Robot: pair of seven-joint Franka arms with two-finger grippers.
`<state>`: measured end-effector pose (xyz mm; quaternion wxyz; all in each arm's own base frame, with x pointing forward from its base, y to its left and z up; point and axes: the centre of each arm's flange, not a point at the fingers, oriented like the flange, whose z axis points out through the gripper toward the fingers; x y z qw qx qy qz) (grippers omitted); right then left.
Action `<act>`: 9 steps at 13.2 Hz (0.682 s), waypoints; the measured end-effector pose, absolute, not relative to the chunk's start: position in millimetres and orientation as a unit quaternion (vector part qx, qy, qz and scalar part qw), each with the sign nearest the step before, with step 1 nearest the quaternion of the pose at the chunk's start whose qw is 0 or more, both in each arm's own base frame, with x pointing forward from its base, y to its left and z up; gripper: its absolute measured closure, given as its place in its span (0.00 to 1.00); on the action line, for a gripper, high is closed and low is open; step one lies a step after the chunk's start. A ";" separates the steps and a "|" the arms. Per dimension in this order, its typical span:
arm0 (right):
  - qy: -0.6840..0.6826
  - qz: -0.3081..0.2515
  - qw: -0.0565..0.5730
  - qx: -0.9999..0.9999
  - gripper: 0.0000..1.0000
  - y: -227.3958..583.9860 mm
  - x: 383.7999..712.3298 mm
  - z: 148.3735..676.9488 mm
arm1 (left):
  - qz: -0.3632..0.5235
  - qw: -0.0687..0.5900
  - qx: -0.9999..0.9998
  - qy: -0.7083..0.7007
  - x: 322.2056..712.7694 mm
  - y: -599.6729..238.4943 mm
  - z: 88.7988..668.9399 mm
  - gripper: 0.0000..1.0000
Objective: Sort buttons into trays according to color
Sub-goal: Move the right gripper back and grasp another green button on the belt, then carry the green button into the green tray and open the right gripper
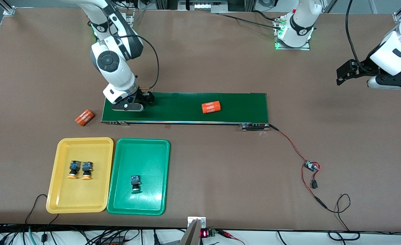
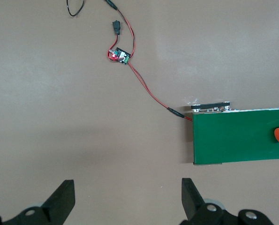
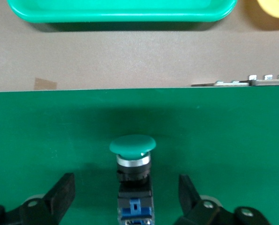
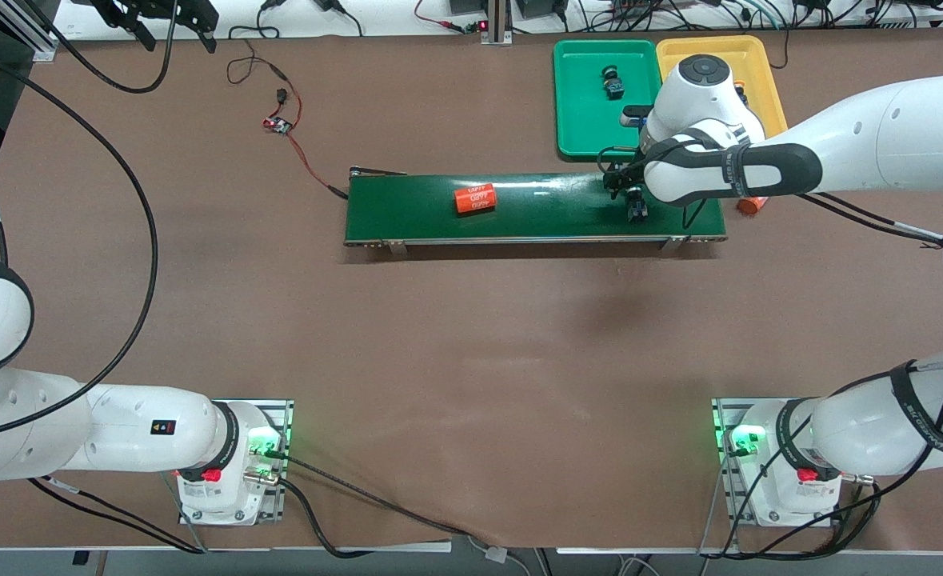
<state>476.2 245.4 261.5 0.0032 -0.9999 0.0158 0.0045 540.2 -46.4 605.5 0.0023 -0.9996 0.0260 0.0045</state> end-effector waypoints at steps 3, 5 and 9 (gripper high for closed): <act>0.006 0.009 0.002 -1.000 0.25 240.4 478.0 256.0 | 0.004 0.002 -1.000 0.026 540.3 -46.5 605.8 0.00; -0.002 0.010 0.002 -1.000 0.35 227.9 483.9 255.2 | 0.003 0.002 -1.000 0.026 540.4 -46.5 607.3 0.00; -0.002 0.011 0.002 -1.000 0.62 213.4 490.2 253.6 | 0.001 0.002 -1.000 0.026 540.5 -46.8 609.0 0.00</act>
